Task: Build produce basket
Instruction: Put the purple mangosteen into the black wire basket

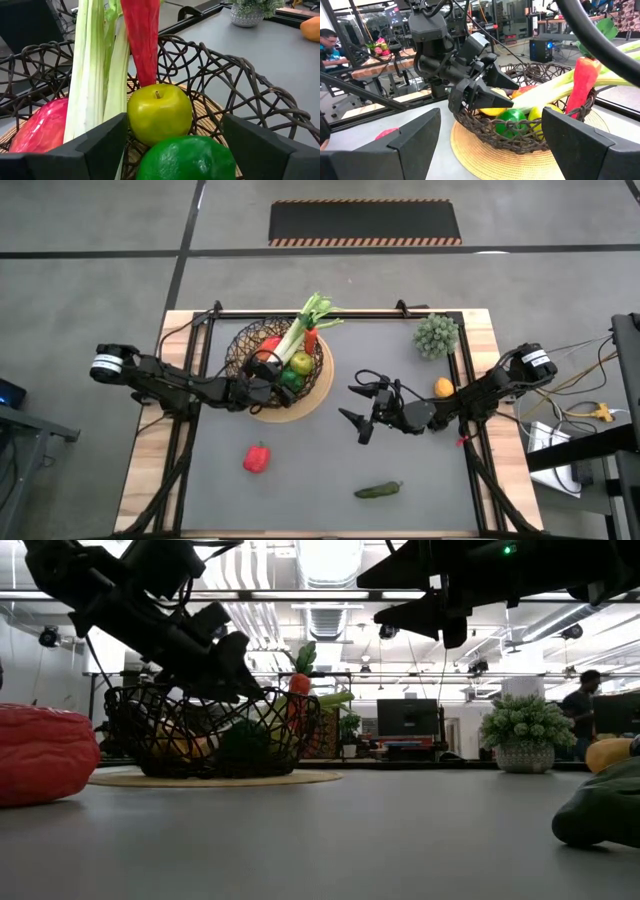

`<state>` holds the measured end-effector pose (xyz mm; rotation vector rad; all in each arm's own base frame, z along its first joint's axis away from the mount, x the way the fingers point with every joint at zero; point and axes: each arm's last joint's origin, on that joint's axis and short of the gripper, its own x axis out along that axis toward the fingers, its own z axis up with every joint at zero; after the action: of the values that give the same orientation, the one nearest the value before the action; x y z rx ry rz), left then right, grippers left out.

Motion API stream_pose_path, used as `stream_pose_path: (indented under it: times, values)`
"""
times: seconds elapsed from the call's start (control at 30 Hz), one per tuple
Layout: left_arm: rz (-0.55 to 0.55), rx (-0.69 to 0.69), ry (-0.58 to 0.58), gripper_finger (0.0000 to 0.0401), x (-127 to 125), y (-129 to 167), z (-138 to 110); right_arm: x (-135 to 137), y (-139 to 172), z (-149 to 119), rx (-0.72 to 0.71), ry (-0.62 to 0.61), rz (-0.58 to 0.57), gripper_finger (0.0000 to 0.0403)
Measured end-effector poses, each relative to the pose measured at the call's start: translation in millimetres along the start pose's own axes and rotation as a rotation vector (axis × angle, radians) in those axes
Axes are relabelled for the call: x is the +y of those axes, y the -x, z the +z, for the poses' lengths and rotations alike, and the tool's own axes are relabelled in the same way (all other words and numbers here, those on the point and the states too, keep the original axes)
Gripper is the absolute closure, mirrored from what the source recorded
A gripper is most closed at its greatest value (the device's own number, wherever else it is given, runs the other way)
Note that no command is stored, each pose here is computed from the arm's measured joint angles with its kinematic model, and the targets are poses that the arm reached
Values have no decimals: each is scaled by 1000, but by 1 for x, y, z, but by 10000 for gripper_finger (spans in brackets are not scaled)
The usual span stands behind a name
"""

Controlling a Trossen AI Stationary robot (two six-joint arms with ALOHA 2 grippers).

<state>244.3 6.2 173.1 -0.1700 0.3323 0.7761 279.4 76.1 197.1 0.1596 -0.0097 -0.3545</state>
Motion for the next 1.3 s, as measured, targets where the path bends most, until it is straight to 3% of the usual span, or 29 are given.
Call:
stream_pose_path:
  times: [0.27,0.57,0.9,1.07,1.3]
  values:
    - [-40,-37,-3,94,1,9,13,0,0,0,4,-20,0,76]
    - [-303,-127,-32,94,8,38,45,0,1,4,-6,-97,4,76]
    - [-435,-263,-71,94,15,72,66,-2,7,14,17,-176,24,76]
    - [-443,-279,-66,94,17,75,68,2,5,21,148,-208,37,76]
    - [-440,-309,-102,94,16,76,70,12,3,36,554,-266,-20,76]
